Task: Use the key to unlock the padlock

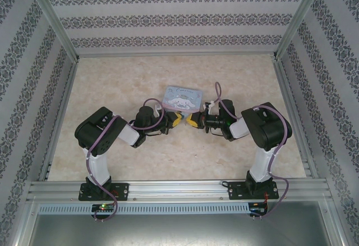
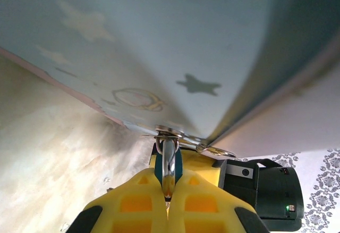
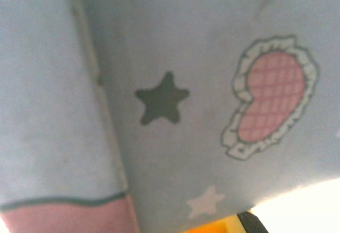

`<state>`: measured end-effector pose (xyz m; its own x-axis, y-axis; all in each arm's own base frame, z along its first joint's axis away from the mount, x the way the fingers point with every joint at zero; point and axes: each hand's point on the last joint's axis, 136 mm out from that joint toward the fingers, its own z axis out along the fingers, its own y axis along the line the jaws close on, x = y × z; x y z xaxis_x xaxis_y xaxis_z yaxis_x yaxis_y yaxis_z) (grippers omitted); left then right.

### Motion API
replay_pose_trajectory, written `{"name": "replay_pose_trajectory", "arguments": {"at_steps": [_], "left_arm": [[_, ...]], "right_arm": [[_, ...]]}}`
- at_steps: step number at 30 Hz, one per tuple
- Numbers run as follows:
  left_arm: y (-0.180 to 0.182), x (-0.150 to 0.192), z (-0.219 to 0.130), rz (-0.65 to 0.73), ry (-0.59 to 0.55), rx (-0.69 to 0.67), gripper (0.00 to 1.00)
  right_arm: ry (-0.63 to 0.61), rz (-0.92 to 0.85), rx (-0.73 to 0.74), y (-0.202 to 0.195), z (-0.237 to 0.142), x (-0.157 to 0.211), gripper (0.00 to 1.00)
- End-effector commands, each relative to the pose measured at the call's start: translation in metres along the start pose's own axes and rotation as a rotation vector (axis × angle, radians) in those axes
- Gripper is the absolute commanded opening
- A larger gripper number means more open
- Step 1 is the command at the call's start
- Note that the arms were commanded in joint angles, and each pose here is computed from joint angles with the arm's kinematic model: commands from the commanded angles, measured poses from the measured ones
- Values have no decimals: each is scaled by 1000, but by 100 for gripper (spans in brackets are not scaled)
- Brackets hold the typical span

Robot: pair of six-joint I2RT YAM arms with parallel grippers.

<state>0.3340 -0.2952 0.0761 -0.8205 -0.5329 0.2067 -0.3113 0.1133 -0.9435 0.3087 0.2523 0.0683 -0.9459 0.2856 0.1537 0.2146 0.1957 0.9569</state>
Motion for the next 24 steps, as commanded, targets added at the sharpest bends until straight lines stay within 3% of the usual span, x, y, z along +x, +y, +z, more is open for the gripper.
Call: {"name": "replay_pose_trajectory", "arguments": {"at_steps": [1, 13, 24], "left_arm": [[-54, 33, -2, 106, 142, 161, 0], [-57, 42, 4, 116, 176, 174, 0], [-53, 41, 3, 106, 173, 170, 0]], "right_arm": [[-48, -72, -19, 10, 1, -19, 0], [-13, -47, -85, 39, 14, -23, 0], [-29, -25, -49, 14, 5, -35, 0]]}}
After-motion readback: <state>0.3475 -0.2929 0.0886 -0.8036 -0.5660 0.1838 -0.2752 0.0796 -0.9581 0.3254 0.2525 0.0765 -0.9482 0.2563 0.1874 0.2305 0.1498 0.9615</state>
